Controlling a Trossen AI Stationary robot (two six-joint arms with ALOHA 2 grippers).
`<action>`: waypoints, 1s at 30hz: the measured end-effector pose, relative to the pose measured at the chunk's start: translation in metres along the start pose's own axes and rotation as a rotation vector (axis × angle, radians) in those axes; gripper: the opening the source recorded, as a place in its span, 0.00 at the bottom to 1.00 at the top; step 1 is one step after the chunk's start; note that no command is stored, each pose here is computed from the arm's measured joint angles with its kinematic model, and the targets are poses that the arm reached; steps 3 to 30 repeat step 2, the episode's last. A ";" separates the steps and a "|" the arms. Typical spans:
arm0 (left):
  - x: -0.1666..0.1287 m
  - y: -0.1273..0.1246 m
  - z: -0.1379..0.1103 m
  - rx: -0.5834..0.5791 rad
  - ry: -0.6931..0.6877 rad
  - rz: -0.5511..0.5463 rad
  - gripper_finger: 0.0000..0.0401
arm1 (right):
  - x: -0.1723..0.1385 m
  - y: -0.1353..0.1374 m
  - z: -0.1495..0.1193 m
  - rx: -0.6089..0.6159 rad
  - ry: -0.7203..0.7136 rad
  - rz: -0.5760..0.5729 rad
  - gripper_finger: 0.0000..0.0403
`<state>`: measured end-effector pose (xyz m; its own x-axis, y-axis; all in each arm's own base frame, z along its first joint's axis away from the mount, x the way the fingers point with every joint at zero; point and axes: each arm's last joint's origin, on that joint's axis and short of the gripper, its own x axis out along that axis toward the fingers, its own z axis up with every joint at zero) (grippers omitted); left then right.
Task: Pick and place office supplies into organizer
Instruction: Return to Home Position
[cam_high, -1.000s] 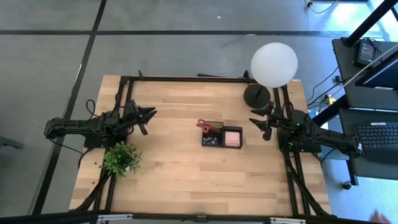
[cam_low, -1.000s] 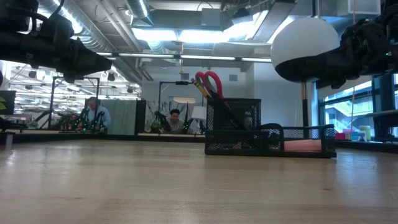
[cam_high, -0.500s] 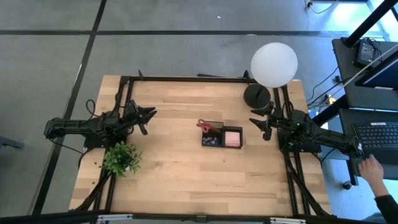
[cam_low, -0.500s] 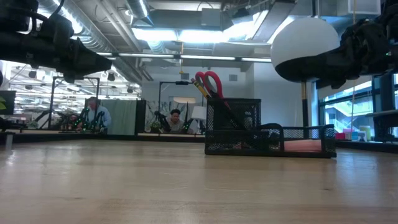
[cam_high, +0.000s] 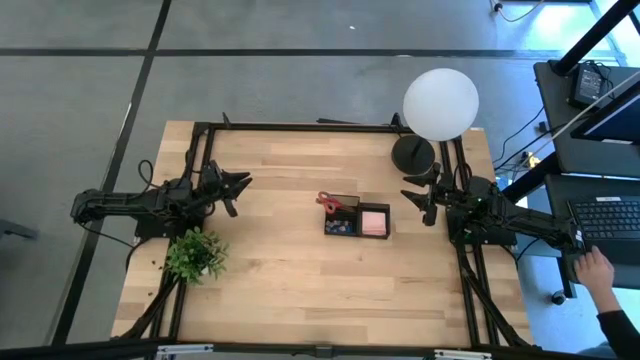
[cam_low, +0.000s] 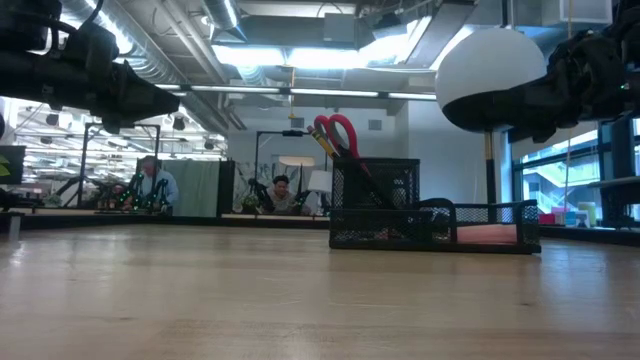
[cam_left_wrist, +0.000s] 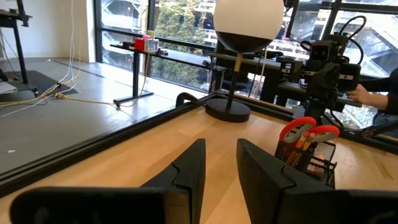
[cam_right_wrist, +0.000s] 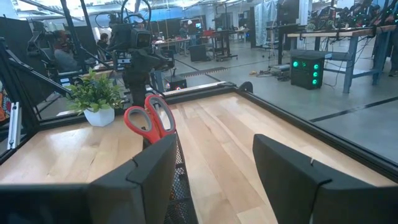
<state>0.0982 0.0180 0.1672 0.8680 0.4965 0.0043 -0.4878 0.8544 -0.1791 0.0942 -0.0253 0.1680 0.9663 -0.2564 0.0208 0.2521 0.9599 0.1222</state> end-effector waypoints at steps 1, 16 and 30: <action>0.000 0.000 0.000 0.000 0.000 0.000 0.21 | 0.000 0.000 0.000 0.000 0.000 0.000 0.54; 0.000 0.000 0.000 0.000 0.000 0.000 0.21 | 0.000 0.000 0.000 0.000 0.000 0.000 0.54; 0.000 0.000 0.000 0.000 0.000 0.000 0.21 | 0.000 0.000 0.000 0.000 0.000 0.000 0.54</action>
